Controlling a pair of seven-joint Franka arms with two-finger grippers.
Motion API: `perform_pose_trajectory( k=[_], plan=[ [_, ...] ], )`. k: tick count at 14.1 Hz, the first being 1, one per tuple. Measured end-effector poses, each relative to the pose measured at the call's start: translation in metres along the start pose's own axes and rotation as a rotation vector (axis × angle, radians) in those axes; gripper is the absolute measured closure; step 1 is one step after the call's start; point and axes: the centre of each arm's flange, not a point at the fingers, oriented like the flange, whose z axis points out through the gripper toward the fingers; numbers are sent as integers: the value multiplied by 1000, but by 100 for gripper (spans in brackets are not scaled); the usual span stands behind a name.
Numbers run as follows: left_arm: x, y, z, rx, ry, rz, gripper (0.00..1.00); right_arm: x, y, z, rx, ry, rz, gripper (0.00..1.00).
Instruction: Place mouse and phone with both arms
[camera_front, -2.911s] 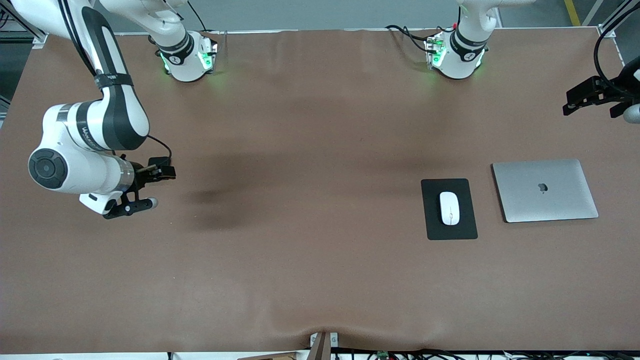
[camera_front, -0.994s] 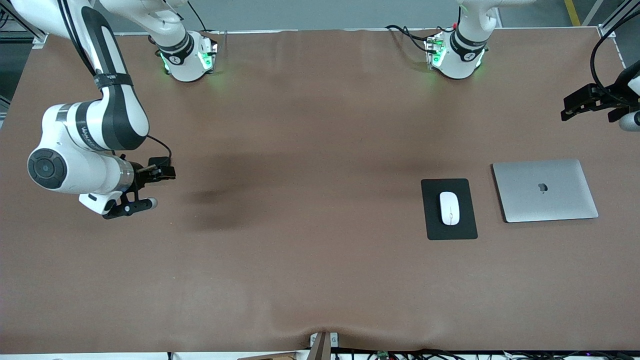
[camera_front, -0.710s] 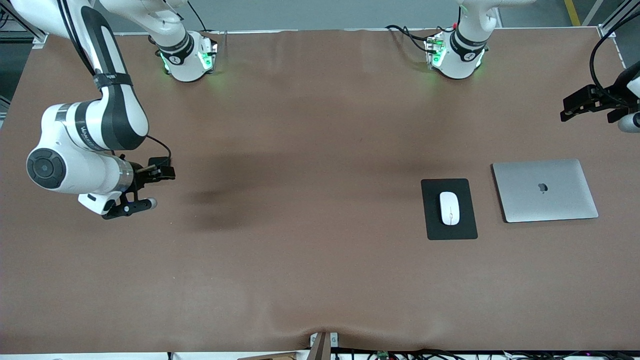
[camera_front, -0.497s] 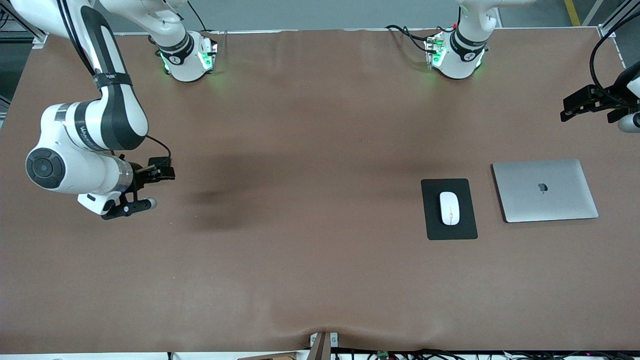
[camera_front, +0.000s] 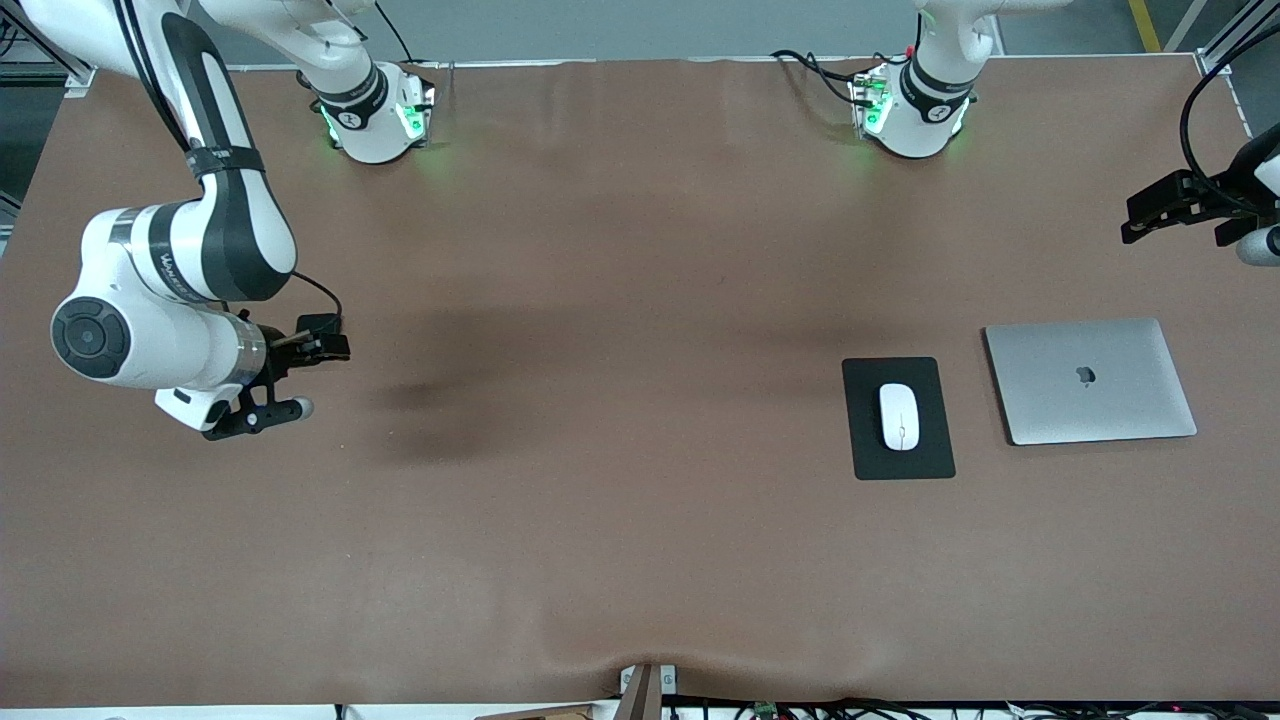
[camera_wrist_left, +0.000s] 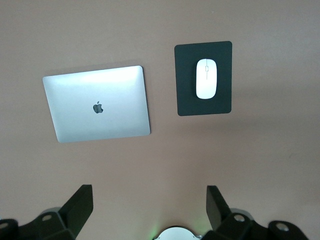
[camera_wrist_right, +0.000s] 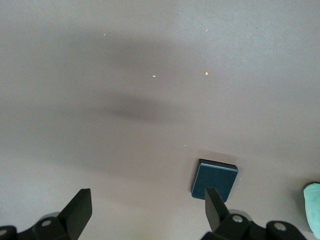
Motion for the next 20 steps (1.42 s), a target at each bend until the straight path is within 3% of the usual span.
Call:
perform_pose_trajectory(
  k=[20],
  plan=[
    [10,34,7,-1,4,61,0,0,0,0,2,-9,0,0]
  ],
)
